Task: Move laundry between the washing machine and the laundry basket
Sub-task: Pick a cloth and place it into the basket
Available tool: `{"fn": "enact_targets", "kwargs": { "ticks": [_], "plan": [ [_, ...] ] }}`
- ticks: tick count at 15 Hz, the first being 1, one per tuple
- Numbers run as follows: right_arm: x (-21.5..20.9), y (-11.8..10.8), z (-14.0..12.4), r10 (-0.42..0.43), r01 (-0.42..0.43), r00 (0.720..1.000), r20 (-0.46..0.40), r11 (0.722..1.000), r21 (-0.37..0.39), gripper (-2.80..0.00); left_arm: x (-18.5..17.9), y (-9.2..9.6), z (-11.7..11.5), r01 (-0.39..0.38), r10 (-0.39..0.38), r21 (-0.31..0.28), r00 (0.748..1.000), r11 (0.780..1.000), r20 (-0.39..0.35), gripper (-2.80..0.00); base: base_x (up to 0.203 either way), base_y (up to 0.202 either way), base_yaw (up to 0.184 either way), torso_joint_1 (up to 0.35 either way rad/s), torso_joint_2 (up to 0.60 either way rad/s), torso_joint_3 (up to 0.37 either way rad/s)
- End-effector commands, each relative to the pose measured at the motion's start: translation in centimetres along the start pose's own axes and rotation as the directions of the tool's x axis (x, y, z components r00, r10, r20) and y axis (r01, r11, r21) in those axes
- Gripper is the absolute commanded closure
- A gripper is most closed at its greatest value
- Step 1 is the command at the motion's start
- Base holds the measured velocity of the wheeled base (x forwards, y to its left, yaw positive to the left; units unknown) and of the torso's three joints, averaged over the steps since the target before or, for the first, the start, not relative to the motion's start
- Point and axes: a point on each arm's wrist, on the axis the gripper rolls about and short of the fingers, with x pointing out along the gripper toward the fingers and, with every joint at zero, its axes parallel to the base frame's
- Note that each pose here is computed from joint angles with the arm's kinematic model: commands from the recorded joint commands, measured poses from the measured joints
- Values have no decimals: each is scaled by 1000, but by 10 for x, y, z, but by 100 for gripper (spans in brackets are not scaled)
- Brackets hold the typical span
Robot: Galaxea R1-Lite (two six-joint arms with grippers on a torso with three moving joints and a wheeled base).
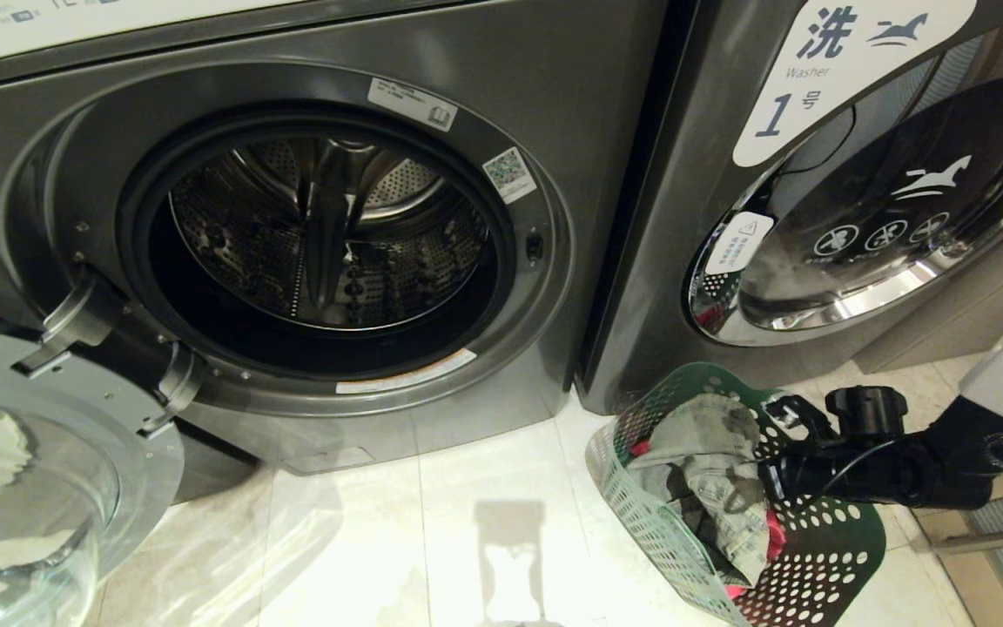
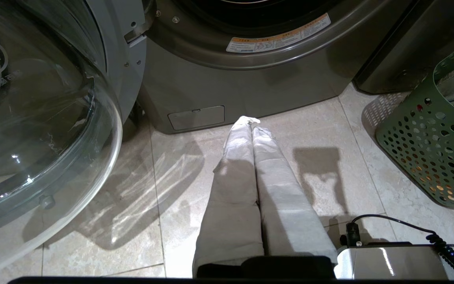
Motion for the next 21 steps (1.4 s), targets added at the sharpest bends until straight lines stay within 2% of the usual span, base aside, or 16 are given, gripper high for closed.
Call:
{"fn": "enact_targets", "kwargs": {
  "ticks": [1,4,6,9,12,14,18,21],
  "plan": [
    [-49,25,22,-11,14,998,68,999,-46,0,0,0,0,0,0,0,1000,1000,0,0,0,0,0,0,0,0],
    [-84,46,30,-17,25,994,112,997,-75,0,0,0,0,0,0,0,1000,1000,-1,0,0,0,0,0,0,0],
    [-107,56,37,-55,70,986,158,993,-92,0,0,0,0,0,0,0,1000,1000,0,0,0,0,0,0,0,0],
    [-147,73,50,-118,164,950,288,977,-138,0,0,0,0,0,0,0,1000,1000,-1,0,0,0,0,0,0,0],
    [-190,95,54,-202,290,887,415,943,-161,0,0,0,0,0,0,0,1000,1000,-1,0,0,0,0,0,0,0],
    [-214,112,54,-212,333,846,489,926,-176,0,0,0,0,0,0,0,1000,1000,-1,0,0,0,0,0,0,0],
    [-257,147,56,-162,370,762,627,904,-216,0,0,0,0,0,0,0,1000,1000,0,0,0,0,0,0,0,0],
    [-284,168,72,-84,382,676,732,890,-251,0,0,0,0,0,0,0,1000,1000,-1,0,0,0,0,0,0,0]
  ]
}}
